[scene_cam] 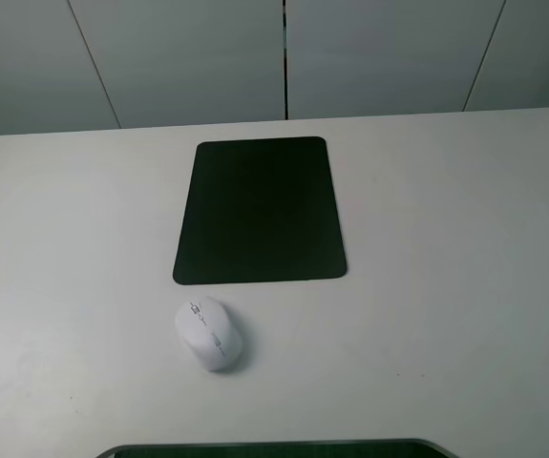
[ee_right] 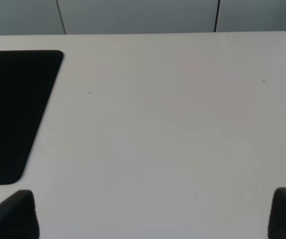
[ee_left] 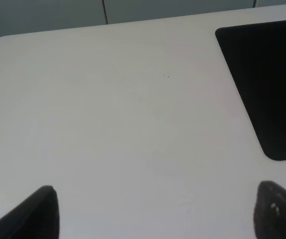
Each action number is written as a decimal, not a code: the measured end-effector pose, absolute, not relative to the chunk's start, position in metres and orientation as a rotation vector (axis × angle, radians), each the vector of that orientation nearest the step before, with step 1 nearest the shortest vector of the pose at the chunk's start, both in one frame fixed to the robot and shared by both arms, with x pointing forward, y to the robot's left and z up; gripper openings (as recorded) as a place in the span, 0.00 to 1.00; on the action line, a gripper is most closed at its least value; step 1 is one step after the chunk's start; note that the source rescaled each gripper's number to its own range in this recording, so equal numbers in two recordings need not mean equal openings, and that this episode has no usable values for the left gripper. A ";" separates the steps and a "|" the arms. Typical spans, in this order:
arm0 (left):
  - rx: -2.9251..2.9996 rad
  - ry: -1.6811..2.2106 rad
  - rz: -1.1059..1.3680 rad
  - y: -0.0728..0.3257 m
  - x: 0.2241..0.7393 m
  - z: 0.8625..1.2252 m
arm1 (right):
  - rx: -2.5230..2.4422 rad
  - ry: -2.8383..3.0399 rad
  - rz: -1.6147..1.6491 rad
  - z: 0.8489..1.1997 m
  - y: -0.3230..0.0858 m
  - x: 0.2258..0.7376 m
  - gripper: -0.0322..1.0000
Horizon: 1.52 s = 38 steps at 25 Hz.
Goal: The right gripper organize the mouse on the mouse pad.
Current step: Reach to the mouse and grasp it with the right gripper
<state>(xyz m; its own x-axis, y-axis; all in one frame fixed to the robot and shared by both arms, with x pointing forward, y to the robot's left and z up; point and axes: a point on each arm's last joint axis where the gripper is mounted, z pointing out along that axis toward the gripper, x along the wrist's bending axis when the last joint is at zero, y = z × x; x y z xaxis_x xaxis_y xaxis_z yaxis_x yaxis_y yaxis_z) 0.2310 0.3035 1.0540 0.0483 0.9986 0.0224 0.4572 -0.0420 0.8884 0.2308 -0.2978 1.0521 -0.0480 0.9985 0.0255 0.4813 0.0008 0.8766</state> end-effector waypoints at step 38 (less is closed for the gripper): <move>1.597 1.501 0.938 0.303 0.231 1.054 | 1.555 1.607 0.978 1.052 -0.298 0.231 1.00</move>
